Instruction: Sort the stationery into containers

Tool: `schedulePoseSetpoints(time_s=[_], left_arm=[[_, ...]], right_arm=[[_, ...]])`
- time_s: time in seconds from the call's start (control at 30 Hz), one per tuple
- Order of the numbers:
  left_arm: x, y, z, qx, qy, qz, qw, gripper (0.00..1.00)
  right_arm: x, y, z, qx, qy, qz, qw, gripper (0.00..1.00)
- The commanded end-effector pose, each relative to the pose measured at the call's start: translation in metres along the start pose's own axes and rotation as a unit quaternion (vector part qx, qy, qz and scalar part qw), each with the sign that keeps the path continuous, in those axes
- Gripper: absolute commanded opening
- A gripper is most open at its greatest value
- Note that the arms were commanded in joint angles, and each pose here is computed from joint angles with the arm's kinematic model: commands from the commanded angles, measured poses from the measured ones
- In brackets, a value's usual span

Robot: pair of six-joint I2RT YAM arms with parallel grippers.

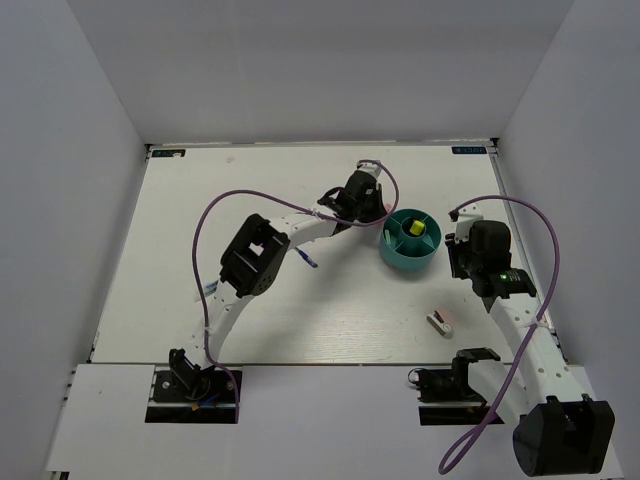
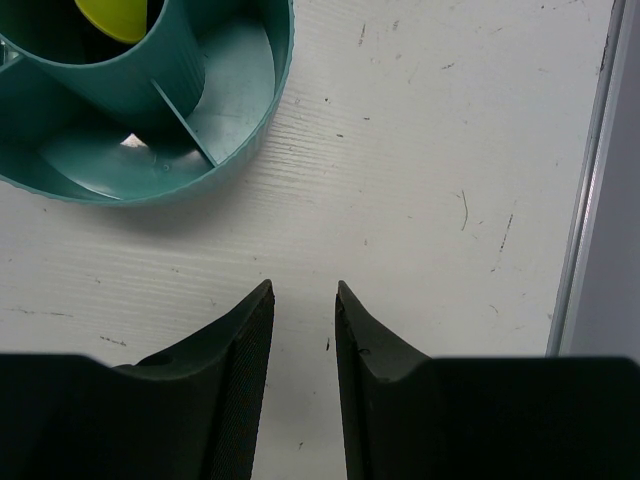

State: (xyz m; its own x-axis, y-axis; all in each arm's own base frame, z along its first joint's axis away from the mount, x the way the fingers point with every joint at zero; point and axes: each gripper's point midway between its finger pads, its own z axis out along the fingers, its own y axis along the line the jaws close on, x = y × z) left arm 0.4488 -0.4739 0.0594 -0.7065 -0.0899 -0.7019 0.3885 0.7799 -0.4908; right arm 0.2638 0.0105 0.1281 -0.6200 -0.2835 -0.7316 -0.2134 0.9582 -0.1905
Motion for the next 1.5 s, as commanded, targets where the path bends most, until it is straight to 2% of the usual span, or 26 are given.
schedulePoseSetpoints(time_s=[0.0,1.0,1.47], left_arm=[[-0.001,-0.002,-0.002,0.002,0.003,-0.002,1.000,0.06],[0.014,0.017,-0.011,-0.029,0.015,0.006,0.999,0.06],[-0.012,0.077,-0.029,-0.111,-0.014,-0.007,0.994,0.06]], right_arm=[[-0.006,-0.005,0.001,0.011,-0.014,-0.005,1.000,0.35],[-0.006,-0.004,0.000,0.010,-0.015,-0.004,1.000,0.35],[-0.006,-0.005,0.000,0.009,-0.016,-0.004,1.000,0.35]])
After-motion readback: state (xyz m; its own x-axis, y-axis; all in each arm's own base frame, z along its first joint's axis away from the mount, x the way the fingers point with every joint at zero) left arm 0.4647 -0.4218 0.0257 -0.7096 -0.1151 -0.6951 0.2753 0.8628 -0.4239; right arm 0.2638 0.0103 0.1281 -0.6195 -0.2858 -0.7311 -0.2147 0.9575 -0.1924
